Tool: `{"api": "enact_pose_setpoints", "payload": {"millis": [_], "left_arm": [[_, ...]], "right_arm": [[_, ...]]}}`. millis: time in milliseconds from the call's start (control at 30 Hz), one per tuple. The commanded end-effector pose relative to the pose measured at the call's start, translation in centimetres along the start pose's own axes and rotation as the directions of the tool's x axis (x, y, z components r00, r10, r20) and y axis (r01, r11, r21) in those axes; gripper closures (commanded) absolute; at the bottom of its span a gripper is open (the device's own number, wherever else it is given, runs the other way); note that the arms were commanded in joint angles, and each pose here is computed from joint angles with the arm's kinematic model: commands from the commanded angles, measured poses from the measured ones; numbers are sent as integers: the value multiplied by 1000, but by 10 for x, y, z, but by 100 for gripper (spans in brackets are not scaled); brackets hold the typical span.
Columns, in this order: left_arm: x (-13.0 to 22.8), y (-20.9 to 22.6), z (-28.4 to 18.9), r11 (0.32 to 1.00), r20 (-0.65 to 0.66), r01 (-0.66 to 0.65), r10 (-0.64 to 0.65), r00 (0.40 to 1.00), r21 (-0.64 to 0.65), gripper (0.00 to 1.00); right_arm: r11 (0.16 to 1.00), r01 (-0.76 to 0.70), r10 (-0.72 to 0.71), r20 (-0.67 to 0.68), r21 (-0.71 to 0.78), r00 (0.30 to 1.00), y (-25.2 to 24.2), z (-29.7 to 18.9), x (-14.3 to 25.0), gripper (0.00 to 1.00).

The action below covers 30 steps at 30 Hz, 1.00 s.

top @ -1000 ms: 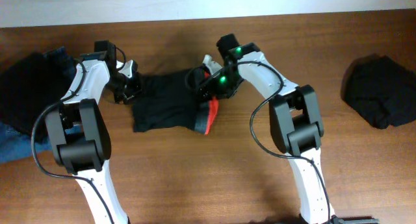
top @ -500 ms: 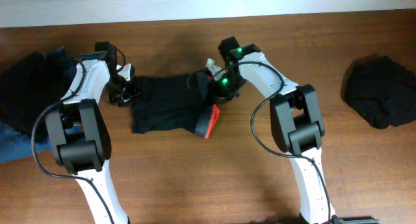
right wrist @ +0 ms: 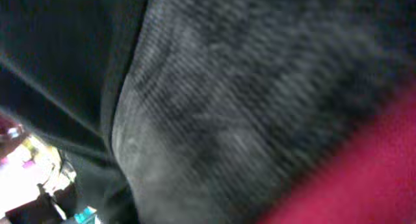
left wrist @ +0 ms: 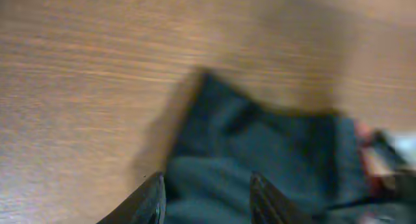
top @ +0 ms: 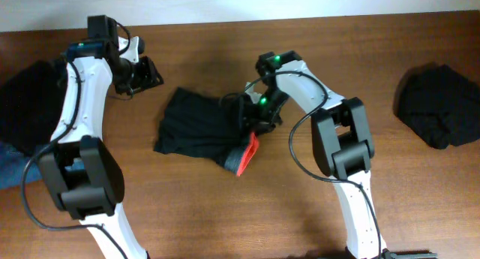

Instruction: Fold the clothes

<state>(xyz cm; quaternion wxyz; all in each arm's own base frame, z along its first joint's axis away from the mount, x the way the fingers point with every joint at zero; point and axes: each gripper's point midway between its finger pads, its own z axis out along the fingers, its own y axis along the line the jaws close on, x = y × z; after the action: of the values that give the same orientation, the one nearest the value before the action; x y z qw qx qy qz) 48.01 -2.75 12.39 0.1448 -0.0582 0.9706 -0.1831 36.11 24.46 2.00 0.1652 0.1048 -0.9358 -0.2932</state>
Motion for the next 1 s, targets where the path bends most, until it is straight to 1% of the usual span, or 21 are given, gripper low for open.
{"api": "enact_pose_setpoints", "payload": {"millis": [0,67,100,133,167,400,533,567,633,667,767,867,967], "left_arm": [[14,-37,-8,994,-38,-45,49,998,95,59],[22,-45,-3,993,-64,-75,81,995,95,58],[24,-49,-2,991,-70,-93,100,992,99,58],[26,-53,-1,989,-75,-108,116,990,102,59],[28,-57,0,988,-80,-115,124,989,105,59],[41,-77,6,983,-115,-145,158,981,114,59],[42,-69,12,991,-119,-134,132,984,-12,60],[43,-68,13,990,-120,-133,128,984,-36,63],[45,-72,15,990,-125,-138,133,983,-33,65],[46,-74,17,991,-129,-131,125,984,-34,68],[49,-72,23,996,-143,-66,57,988,-61,70],[55,-61,35,994,-170,10,-30,985,-113,71],[62,-54,47,989,-206,51,-79,975,-136,71]], "right_arm": [[1000,17,-17,-18,-7,1000,3,13,0,34],[1000,12,-12,-13,-9,1000,1,11,-1,21],[1000,7,-7,-10,-10,1000,-1,9,-2,17],[1000,1,-1,-7,-11,1000,-3,7,-2,4],[1000,-4,4,-2,-10,1000,-6,5,-3,1],[998,-61,59,68,27,996,-43,-21,-16,1],[996,-84,81,159,10,984,-65,-61,-28,1],[996,-84,81,180,9,980,-68,-70,-30,1],[998,-68,65,220,8,973,-71,-90,-32,1],[998,-58,54,238,10,970,-71,-99,-33,1],[999,-36,24,297,35,955,-73,-128,-34,1],[993,-51,10,360,103,933,-81,-158,-33,1],[983,-76,3,400,167,917,-90,-179,-29,1]]}}
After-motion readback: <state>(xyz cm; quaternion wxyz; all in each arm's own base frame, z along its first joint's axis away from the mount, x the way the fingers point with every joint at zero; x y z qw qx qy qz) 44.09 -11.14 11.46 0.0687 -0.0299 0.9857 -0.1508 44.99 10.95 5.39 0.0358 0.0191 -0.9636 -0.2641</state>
